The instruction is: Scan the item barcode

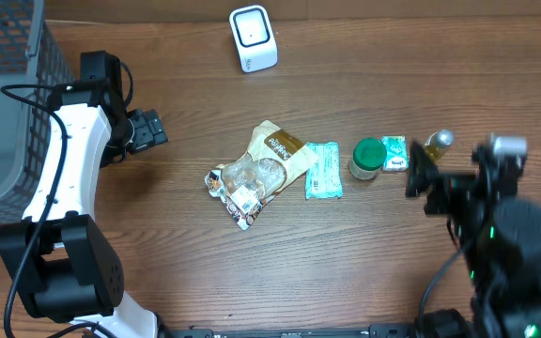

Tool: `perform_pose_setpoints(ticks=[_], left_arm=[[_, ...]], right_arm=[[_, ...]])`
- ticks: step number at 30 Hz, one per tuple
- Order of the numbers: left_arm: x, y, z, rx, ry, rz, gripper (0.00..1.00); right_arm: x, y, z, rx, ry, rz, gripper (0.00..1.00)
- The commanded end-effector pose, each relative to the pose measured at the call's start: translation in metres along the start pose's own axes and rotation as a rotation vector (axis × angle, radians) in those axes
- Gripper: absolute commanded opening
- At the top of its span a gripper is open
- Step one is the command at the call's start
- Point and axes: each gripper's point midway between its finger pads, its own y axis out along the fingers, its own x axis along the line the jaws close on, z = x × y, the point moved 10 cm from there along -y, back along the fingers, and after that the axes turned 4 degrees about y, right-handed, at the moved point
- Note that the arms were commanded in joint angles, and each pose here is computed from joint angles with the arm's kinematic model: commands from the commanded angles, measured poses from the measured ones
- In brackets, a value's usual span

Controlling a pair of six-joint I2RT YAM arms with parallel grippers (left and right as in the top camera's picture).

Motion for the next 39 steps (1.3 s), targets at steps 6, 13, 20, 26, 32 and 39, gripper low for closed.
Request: perform_pose_setpoints(ticks=[6,13,20,26,32,39], left_arm=[[-0.001,-0.006,-0.004,-0.026,-0.002,-0.001,1.00],[-0.001,-0.006,-0.004,-0.026,-0.003,-0.001,1.00],[-0.001,-0.006,-0.004,-0.026,-0.003,-0.001,0.99],[-0.001,-0.006,-0.004,-0.026,-0.002,-0.001,0.99],[-0.001,-0.006,-0.004,-0.026,-0.002,-0.001,1.00],[-0.001,-0.006,-0.004,-0.026,-0.002,-0.001,1.00]], right_arm=[[-0.022,-0.018,0.050,-0.164,0.036,-0.034,1.00],[-0.023,-0.019,0.063,-0.461,0.040,-0.147,1.00],[-0.024,-0.013,0.078,-0.650,0.005,-0.245,1.00],[-0.030,0.005,0.104,-0.583,0.012,-0.229,1.00],[-0.036,0.021,0.133,-0.355,0.026,-0.179,1.00],[-0.041,0.027,0.152,-0.221,0.035,-0.134,1.00]])
